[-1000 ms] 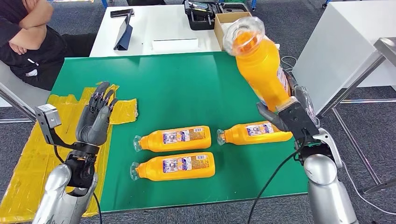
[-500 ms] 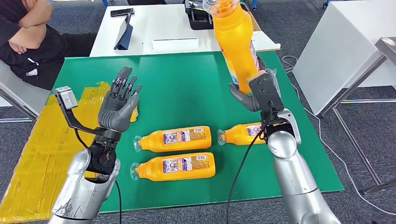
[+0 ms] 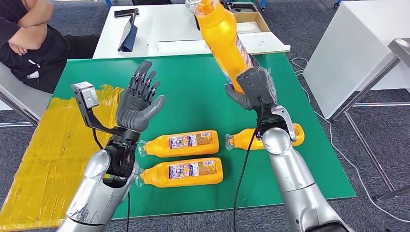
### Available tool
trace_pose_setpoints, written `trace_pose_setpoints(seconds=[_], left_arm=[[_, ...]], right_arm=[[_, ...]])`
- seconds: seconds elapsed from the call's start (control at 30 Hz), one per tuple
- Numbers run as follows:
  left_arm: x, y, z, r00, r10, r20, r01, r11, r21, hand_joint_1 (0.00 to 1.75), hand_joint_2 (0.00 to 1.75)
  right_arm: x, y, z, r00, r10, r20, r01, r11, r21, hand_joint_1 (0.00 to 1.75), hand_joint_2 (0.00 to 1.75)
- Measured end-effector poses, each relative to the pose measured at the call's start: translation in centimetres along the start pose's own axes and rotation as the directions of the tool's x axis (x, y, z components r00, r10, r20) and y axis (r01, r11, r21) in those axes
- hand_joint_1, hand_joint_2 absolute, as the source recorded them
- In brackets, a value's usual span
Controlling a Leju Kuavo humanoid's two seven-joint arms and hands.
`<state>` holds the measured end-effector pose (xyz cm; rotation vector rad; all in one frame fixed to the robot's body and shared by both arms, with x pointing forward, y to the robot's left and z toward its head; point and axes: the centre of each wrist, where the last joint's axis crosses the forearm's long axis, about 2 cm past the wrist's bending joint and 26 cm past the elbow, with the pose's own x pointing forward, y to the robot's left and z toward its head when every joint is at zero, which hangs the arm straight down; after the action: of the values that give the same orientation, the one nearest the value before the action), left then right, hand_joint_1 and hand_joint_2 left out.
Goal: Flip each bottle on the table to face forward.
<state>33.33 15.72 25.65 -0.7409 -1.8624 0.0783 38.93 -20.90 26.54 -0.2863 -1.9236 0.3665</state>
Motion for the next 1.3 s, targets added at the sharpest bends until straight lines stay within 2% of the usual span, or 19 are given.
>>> trace_pose_setpoints(seconds=[0.17,0.4,0.63,0.8,1.23,1.27,1.3], left_arm=[[0.1,-0.7,-0.5,1.0,0.001,0.002,-0.001,1.0,-0.016,0.0,1.75],[-0.1,-2.5,-2.0,0.999,0.016,-0.03,-0.017,0.999,-0.046,0.0,1.75],[-0.3,-2.8,-3.1,0.999,0.015,-0.052,-0.016,1.0,-0.009,0.0,1.75],[-0.4,-2.6,-3.6,0.997,0.014,-0.076,-0.014,1.0,0.008,0.0,1.75],[-0.2,-2.3,-4.5,0.997,-0.044,-0.07,0.05,0.995,0.084,0.0,1.75],[-0.2,-2.3,-4.5,0.997,-0.048,-0.066,0.054,0.994,0.093,0.09,1.75],[-0.2,-2.3,-4.6,0.997,-0.049,-0.063,0.055,0.993,0.102,0.53,1.75]], right_arm=[[0.1,0.8,-0.7,0.996,0.089,-0.004,-0.089,0.996,0.019,1.75,1.75],[-0.4,3.4,-1.0,0.971,0.237,-0.016,-0.234,0.968,0.09,1.75,1.75],[1.2,7.0,-0.9,0.948,0.312,0.058,-0.318,0.935,0.156,1.75,1.75],[2.7,9.6,-0.3,0.935,0.329,0.129,-0.349,0.916,0.197,1.75,1.75],[4.1,12.1,0.7,0.937,0.305,0.17,-0.341,0.906,0.252,1.75,1.75],[4.2,12.3,0.8,0.939,0.299,0.169,-0.336,0.906,0.259,1.75,1.75],[4.3,12.5,0.9,0.941,0.294,0.167,-0.33,0.906,0.266,1.75,1.75]])
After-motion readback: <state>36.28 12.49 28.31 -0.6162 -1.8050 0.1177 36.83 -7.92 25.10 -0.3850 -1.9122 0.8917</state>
